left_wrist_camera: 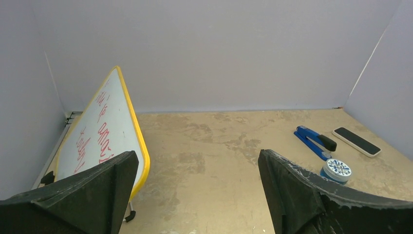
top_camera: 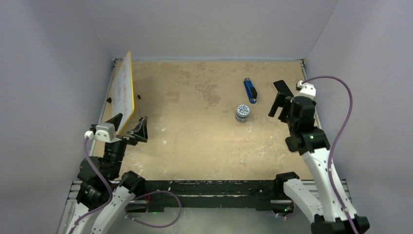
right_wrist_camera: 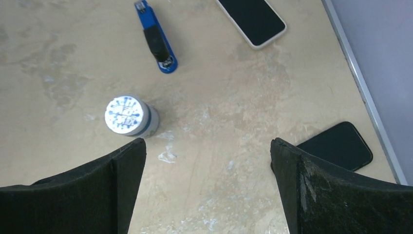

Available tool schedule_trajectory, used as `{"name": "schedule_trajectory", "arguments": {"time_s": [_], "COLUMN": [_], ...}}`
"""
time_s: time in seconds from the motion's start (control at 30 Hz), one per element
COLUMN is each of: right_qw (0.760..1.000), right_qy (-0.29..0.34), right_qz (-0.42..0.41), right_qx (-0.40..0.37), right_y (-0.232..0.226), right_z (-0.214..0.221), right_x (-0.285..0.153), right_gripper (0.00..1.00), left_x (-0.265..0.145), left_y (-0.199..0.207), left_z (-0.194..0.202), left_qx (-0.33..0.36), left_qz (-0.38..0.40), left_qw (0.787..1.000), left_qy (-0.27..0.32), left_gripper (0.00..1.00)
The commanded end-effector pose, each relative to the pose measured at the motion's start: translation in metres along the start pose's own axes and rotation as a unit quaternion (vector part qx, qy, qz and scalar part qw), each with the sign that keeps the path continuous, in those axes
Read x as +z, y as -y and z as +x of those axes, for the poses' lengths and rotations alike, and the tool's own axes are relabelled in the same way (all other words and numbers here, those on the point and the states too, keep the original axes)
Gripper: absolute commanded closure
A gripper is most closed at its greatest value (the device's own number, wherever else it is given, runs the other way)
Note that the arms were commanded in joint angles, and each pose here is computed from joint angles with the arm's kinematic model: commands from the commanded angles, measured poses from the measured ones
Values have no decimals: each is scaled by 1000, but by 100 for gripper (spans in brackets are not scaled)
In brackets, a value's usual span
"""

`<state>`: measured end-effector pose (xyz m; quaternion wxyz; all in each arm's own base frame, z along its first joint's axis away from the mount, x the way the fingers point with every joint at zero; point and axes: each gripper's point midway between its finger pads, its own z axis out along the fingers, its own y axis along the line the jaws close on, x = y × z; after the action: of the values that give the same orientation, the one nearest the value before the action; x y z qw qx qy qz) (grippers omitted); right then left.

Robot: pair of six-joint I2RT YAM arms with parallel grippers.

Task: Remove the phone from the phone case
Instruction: Pick up the phone at the center of the board.

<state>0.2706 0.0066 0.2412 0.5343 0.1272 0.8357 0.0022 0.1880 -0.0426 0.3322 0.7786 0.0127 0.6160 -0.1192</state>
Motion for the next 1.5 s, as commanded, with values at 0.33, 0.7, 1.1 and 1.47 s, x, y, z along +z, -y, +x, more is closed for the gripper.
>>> {"name": "schedule_trajectory", "arguments": {"time_s": [0.33, 0.7, 1.1, 1.47], "right_qw": [993, 982, 975, 962], "right_qy": [-71, -152, -172, -216], "right_qz": [27, -60, -116, -127], "right_qx": [-95, -94, -76, -111], "right_y": [4, 46, 82, 97], "right_z": [-9, 8, 23, 39], "right_x": [120, 209, 273, 316], "right_gripper": [1, 1, 1, 1], "left_x": [-7, -15, -12, -5], "left_y": [6, 5, 3, 6], "left_z": [-14, -18, -14, -3], "left_qx": [-18, -30, -22, -5], "left_qz": [21, 26, 18, 18], "left_qw": [999, 998, 999, 1000], "left_qy": [31, 41, 37, 20], "left_gripper": [0, 0, 0, 0]}}
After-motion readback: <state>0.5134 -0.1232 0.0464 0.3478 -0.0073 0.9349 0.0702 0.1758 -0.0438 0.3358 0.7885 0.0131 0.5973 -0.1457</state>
